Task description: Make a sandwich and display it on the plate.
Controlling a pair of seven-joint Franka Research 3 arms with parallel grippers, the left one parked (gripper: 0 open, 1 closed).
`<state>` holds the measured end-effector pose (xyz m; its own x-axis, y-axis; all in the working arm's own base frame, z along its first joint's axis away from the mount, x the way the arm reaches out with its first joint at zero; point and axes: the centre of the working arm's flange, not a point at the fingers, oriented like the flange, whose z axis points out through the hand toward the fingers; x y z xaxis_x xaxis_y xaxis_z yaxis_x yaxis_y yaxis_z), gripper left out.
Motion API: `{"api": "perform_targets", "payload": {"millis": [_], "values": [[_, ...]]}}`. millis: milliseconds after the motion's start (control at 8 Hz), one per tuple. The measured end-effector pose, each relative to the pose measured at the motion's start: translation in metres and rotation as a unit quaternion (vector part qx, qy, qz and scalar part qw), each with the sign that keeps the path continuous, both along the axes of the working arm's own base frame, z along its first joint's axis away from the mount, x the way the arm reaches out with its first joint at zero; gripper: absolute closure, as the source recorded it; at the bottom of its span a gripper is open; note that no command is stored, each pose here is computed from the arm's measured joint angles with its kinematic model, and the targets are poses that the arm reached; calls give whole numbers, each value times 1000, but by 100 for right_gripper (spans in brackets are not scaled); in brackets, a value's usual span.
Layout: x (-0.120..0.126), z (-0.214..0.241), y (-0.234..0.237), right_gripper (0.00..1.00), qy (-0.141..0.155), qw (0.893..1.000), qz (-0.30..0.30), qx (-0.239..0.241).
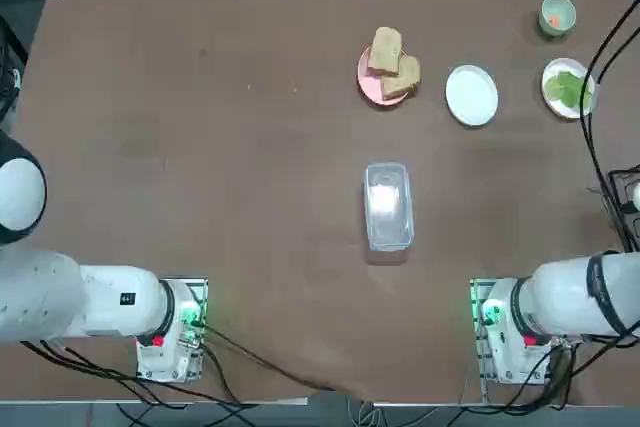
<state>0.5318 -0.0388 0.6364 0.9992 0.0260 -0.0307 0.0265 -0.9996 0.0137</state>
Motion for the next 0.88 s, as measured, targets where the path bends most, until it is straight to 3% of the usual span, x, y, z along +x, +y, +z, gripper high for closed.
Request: {"api": "perform_targets", "payload": {"millis": [500,875], "values": [[3,-2,6,0,2,1000,4,4],[37,-43,46,0,13,999,34,6]]}}
